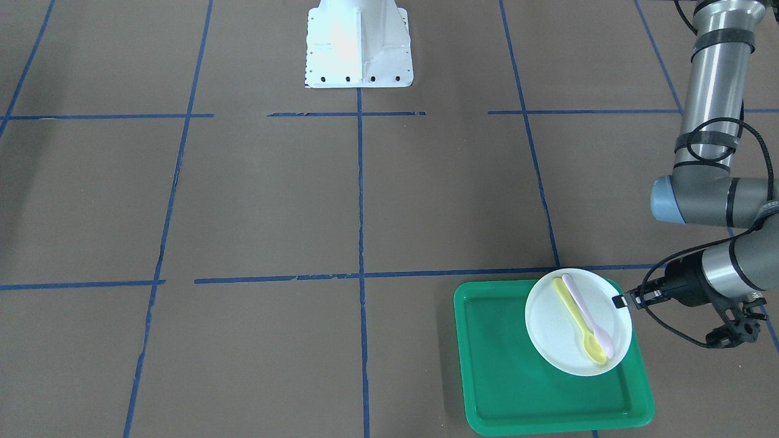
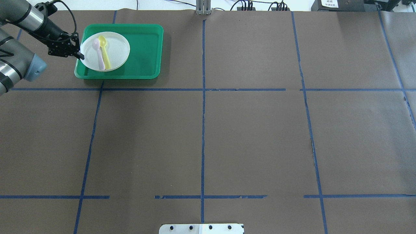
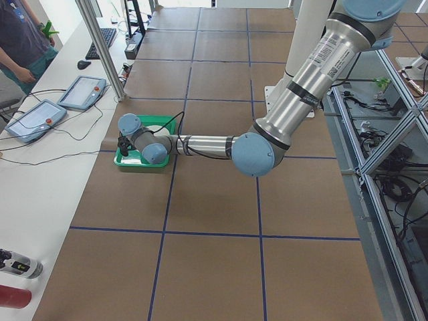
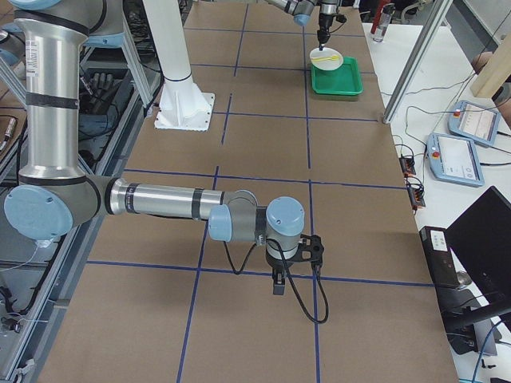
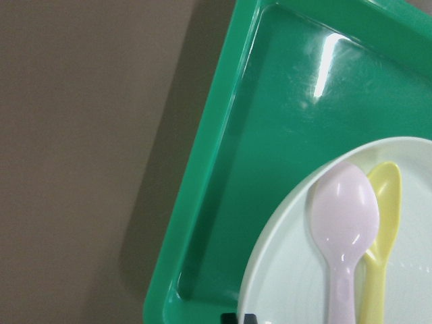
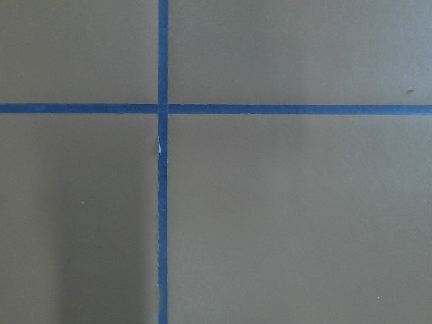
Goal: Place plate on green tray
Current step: 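Lower the plate onto the green tray and open the left gripper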
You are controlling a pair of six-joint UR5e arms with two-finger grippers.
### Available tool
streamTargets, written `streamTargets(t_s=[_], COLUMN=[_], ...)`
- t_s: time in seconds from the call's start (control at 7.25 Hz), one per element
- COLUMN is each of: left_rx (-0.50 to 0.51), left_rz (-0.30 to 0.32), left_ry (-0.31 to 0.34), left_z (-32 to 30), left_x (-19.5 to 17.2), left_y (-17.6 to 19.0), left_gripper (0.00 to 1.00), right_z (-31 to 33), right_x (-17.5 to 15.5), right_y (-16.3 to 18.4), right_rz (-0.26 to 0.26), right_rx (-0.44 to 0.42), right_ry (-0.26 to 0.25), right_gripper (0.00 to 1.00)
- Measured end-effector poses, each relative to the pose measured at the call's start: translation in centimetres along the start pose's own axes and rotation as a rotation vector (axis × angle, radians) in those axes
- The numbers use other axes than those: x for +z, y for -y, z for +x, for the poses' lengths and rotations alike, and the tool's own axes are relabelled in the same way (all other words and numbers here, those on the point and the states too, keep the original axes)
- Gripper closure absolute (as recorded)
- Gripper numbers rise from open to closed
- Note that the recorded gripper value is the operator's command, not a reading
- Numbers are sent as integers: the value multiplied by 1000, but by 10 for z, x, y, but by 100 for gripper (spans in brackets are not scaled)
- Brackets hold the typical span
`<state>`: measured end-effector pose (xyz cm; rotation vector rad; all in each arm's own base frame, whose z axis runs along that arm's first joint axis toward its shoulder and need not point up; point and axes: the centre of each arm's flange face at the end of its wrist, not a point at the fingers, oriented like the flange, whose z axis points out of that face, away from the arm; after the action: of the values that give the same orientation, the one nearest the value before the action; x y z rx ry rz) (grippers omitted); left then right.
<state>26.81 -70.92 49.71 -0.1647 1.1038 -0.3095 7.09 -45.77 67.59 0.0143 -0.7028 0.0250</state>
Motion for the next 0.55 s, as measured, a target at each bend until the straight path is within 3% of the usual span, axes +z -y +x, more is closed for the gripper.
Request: streamTargets(t_s=[0.55], left_rx=[-72], left_rz=[114], left_ry=[-31], left_z=[28], left_x=[27], left_y=[-3], left_gripper=[100], right_z=[0], right_x=[0], right_y=[0], right_rz=[0], right_rx=[0], right_ry=[0], right_gripper=[0])
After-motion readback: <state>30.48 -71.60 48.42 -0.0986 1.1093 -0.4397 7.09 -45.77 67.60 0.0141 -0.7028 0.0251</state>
